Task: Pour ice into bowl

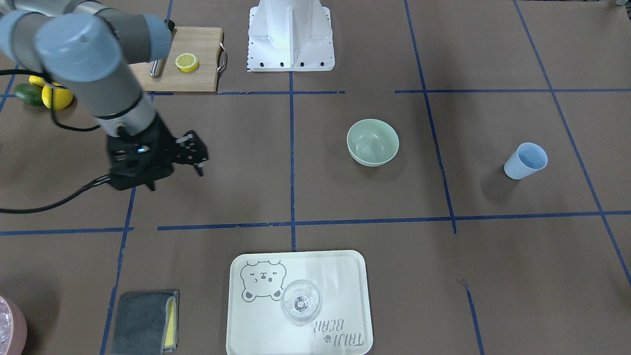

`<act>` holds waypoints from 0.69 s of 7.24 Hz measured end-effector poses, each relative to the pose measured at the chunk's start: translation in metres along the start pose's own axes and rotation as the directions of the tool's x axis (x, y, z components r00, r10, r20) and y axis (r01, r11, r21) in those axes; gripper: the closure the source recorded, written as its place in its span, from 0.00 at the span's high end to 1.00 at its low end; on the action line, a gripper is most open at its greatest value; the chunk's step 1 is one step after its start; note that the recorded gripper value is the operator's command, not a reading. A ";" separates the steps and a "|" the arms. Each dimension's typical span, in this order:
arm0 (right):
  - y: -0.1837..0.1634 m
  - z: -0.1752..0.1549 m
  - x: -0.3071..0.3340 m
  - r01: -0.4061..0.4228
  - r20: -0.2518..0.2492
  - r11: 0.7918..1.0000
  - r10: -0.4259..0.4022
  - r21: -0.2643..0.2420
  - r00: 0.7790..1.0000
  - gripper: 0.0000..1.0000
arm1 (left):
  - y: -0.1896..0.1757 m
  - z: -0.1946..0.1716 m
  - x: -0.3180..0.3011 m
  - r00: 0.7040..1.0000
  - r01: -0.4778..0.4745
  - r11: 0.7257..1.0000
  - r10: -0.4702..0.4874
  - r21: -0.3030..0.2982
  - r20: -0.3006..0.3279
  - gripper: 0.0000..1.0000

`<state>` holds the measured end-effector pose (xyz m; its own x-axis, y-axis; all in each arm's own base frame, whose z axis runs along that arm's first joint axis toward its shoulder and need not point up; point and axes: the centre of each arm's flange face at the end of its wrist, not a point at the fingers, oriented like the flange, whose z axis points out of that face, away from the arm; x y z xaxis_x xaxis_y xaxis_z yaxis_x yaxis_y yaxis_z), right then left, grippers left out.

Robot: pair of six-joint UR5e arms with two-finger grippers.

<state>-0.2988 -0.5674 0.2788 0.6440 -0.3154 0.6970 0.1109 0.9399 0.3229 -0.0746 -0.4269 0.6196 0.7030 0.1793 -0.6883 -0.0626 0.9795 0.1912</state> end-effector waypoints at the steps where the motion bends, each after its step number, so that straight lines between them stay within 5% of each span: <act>1: 0.009 -0.018 0.084 0.061 -0.017 0.998 -0.061 -0.016 0.998 1.00 | -0.008 -0.004 0.004 1.000 -0.029 0.999 0.029 0.026 0.004 1.00; 3: 0.050 -0.053 0.230 0.144 -0.075 0.987 -0.149 -0.066 0.986 1.00 | -0.028 -0.018 0.017 0.992 -0.127 0.985 0.125 0.117 0.022 1.00; 5: 0.113 -0.076 0.335 0.142 -0.099 0.983 -0.153 -0.116 0.983 1.00 | -0.064 -0.050 0.045 0.951 -0.308 0.896 0.297 0.320 0.085 1.00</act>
<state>-0.0135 -0.5569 0.5002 0.6910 -0.4413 0.5725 0.2881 0.8945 0.3417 -0.0743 -0.4768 0.5411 0.7106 0.4532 -0.5382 -0.0462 0.7933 0.6070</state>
